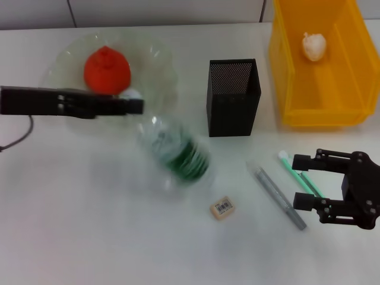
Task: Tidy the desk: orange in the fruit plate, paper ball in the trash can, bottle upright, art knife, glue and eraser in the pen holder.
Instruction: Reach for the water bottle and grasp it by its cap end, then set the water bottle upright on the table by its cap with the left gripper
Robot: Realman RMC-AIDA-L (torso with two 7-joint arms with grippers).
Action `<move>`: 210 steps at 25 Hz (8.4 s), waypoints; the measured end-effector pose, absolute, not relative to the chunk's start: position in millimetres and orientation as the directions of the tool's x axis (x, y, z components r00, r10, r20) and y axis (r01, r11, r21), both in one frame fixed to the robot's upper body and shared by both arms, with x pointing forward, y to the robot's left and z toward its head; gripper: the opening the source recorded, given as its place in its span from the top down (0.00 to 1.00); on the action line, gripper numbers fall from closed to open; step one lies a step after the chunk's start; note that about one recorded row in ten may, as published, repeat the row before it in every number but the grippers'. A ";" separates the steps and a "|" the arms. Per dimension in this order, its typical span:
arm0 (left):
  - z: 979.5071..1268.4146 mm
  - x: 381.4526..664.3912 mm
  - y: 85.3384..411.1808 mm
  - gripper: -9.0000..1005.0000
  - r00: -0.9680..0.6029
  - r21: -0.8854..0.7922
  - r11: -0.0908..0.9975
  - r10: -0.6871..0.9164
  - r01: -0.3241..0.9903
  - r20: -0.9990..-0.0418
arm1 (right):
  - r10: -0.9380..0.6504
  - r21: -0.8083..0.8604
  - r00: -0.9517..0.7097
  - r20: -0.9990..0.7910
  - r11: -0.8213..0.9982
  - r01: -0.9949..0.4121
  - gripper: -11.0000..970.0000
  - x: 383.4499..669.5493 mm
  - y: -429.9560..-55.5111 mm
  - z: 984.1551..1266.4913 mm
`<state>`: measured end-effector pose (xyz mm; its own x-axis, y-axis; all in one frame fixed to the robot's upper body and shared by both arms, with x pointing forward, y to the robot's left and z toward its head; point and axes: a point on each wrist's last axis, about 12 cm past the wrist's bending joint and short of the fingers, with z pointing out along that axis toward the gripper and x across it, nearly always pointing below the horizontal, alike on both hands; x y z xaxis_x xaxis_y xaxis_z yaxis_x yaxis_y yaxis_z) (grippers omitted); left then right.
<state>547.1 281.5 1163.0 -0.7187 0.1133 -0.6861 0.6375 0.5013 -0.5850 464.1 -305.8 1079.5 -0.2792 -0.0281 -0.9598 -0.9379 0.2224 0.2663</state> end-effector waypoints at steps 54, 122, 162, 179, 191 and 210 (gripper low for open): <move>1198.9 531.2 238.7 0.60 0.053 0.033 -0.049 0.503 0.998 -0.863 | 0.344 0.444 -0.289 -0.893 0.571 -0.691 0.26 447.6 -346.7 1060.4; 1129.1 543.4 54.7 0.22 0.521 0.389 -0.382 0.772 0.839 -0.365 | 0.384 0.488 -0.302 -0.872 0.703 -0.516 0.27 431.3 -360.6 1035.8; 1116.4 534.6 50.7 0.50 0.547 0.398 -0.408 0.761 0.821 -0.348 | 0.383 0.490 -0.307 -0.871 0.703 -0.516 0.27 437.9 -356.5 1034.5; 1109.3 534.7 53.5 0.56 0.519 0.392 -0.381 0.779 0.838 -0.352 | 0.384 0.492 -0.307 -0.871 0.694 -0.526 0.27 441.4 -351.7 1034.9; 1107.4 532.8 56.1 0.57 0.521 0.398 -0.379 0.777 0.835 -0.352 | 0.384 0.492 -0.308 -0.871 0.693 -0.528 0.27 441.9 -351.2 1035.0; 1162.2 554.3 97.0 0.57 0.317 0.175 -0.270 0.689 0.947 -0.652 | 0.380 0.485 -0.302 -0.874 0.680 -0.550 0.27 450.8 -345.7 1038.3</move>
